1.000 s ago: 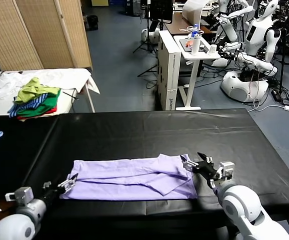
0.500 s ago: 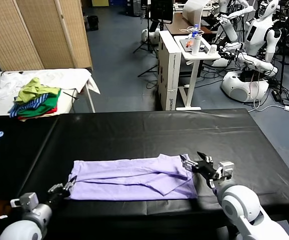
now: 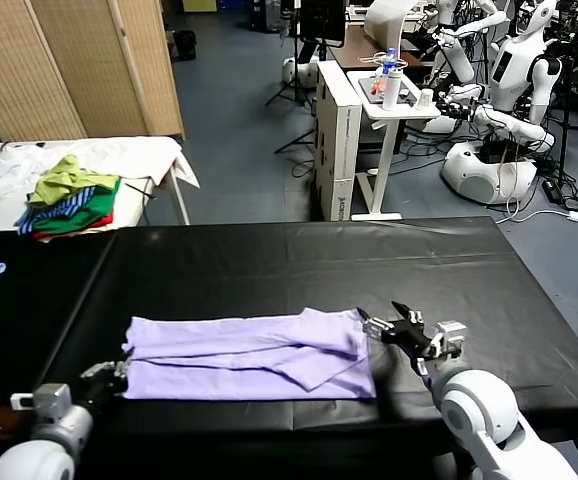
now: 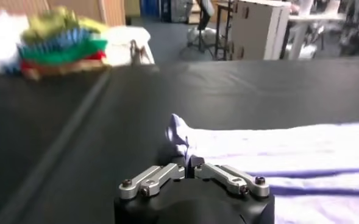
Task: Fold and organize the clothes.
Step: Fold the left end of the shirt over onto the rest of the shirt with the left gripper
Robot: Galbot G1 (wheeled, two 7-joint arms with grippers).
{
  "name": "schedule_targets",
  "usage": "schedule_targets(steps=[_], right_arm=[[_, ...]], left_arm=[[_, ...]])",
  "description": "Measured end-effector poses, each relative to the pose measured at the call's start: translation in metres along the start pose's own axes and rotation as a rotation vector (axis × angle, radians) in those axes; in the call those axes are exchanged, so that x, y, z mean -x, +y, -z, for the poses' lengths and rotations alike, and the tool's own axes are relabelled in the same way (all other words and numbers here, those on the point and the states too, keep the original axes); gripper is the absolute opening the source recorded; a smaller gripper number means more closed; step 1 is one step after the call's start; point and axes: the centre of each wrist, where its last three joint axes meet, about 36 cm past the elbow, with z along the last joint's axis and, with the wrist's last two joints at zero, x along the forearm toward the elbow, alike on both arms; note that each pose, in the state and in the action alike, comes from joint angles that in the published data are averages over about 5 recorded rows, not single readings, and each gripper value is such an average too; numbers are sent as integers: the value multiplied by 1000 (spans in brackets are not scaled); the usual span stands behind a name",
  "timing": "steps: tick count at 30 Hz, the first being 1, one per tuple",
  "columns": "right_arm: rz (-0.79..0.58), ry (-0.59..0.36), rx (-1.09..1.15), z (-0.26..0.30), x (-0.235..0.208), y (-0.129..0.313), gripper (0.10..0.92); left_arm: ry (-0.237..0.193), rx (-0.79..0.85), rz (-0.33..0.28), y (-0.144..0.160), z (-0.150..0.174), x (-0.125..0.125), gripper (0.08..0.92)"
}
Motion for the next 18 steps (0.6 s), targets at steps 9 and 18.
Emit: schedule_targets(steps=[9,18], right_arm=[[-2,3,18,-5,-2,2,907],[-37,-7,26,-10,-11,-8,907]], left_arm=[[3,253,166,55,6,-12,183],[-16,-28,81,12,36,-25,183]])
